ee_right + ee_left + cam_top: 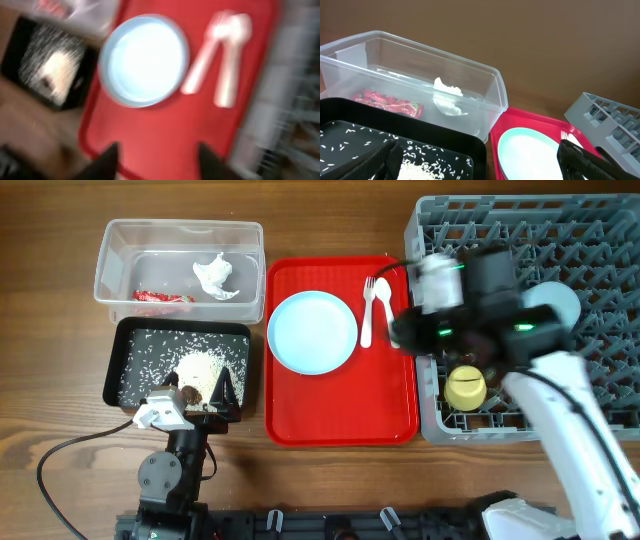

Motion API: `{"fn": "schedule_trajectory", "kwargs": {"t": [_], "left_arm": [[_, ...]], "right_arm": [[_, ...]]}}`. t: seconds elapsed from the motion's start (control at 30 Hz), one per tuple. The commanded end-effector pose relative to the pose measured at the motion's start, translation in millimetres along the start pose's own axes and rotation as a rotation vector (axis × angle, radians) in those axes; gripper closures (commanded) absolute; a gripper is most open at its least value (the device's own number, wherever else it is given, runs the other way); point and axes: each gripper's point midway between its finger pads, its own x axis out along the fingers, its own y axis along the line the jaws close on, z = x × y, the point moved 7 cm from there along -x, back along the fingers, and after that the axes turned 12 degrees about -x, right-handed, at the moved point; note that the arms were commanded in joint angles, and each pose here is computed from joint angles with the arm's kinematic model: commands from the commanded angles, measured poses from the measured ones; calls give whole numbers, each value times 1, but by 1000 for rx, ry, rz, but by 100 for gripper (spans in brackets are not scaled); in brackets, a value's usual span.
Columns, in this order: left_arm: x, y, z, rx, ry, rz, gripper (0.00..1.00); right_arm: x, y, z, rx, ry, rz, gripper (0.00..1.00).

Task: Sort waste into correct bins and load items into the dishwasher rack

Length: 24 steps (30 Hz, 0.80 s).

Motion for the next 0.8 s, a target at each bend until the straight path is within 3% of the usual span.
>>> {"fn": "schedule_trajectory", "kwargs": {"t": [0.0, 0.1, 0.27, 0.3, 0.37, 0.4, 0.53, 0.6, 0.77], "left_arm": [[0, 1, -1, 15, -1, -2, 0], [0, 1, -1, 15, -1, -2, 0], [0, 1, -1, 15, -1, -2, 0], [0, 1, -1, 15, -1, -2, 0], [0, 1, -1, 15, -1, -2, 0], [0, 1, -1, 15, -1, -2, 0], [0, 1, -1, 15, -1, -2, 0], [0, 1, -1, 15, -1, -2, 0], [0, 1, -1, 15, -1, -2, 0]], "right_arm": [[53, 18, -6, 131, 124, -20, 39], [111, 2, -3, 236, 162, -111, 40], [194, -16, -24, 465, 266, -128, 58], [205, -16, -29, 505, 290, -107, 64], [220, -13, -38, 569, 331, -63, 87], [221, -14, -39, 591, 335, -68, 92], [222, -12, -40, 655, 338, -81, 91], [222, -11, -41, 661, 341, -89, 96], [204, -13, -28, 574, 282, -100, 96]]}}
